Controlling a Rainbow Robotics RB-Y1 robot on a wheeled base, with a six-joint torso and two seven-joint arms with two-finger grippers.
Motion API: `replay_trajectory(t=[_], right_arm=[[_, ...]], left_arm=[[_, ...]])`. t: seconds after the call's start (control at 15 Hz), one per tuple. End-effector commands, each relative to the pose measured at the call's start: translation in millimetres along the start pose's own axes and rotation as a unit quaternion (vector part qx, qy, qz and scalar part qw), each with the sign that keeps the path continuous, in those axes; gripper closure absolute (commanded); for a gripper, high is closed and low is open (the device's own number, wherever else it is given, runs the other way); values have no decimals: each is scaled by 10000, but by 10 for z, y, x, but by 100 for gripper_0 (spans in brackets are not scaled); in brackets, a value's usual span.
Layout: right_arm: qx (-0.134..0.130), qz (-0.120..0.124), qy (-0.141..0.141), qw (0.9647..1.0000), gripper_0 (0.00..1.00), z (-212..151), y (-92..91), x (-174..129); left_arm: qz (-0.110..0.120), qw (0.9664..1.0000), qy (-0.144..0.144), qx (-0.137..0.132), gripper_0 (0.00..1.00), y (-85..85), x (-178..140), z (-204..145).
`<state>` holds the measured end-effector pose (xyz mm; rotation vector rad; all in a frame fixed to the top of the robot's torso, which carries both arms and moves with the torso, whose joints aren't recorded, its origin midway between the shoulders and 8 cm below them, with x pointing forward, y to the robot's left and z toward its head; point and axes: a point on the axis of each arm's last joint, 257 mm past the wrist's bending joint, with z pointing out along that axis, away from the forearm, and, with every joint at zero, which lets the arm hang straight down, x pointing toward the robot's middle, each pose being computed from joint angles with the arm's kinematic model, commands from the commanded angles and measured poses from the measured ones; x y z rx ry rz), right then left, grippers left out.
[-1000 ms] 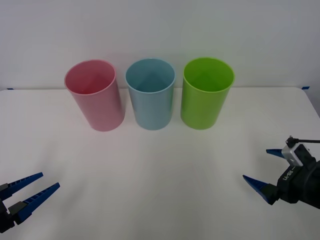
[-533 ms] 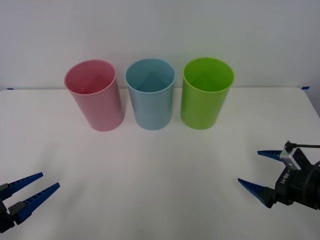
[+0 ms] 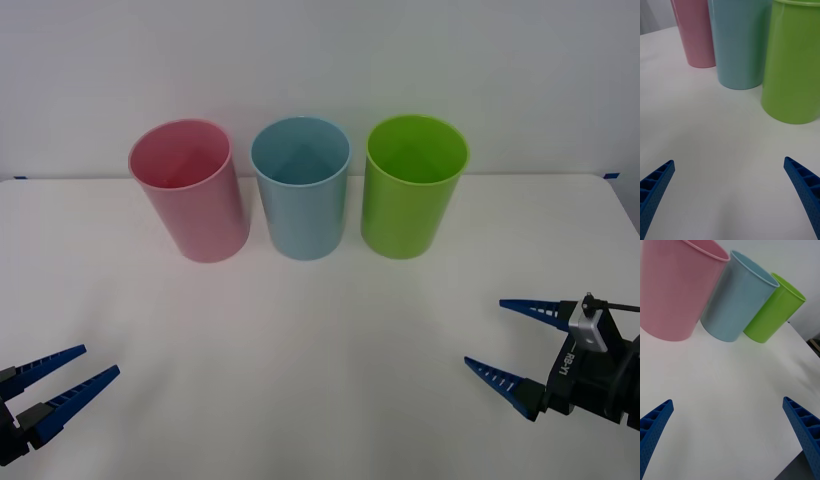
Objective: Put cans in the blue bin and PET bottles in the pink bin and trash in the green bin.
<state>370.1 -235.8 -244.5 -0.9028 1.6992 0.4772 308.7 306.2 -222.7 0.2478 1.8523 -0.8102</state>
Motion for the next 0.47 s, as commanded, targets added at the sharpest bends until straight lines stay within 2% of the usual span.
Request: replay_trajectory(t=[0.07,0.47], right_arm=[[-125,37,-50,9999,0,-6,78,-8],[-171,59,-42,9998,0,-6,101,-4]], left_arm=[[0,10000,0,0,0,0,0,0],[0,10000,0,0,0,0,0,0]])
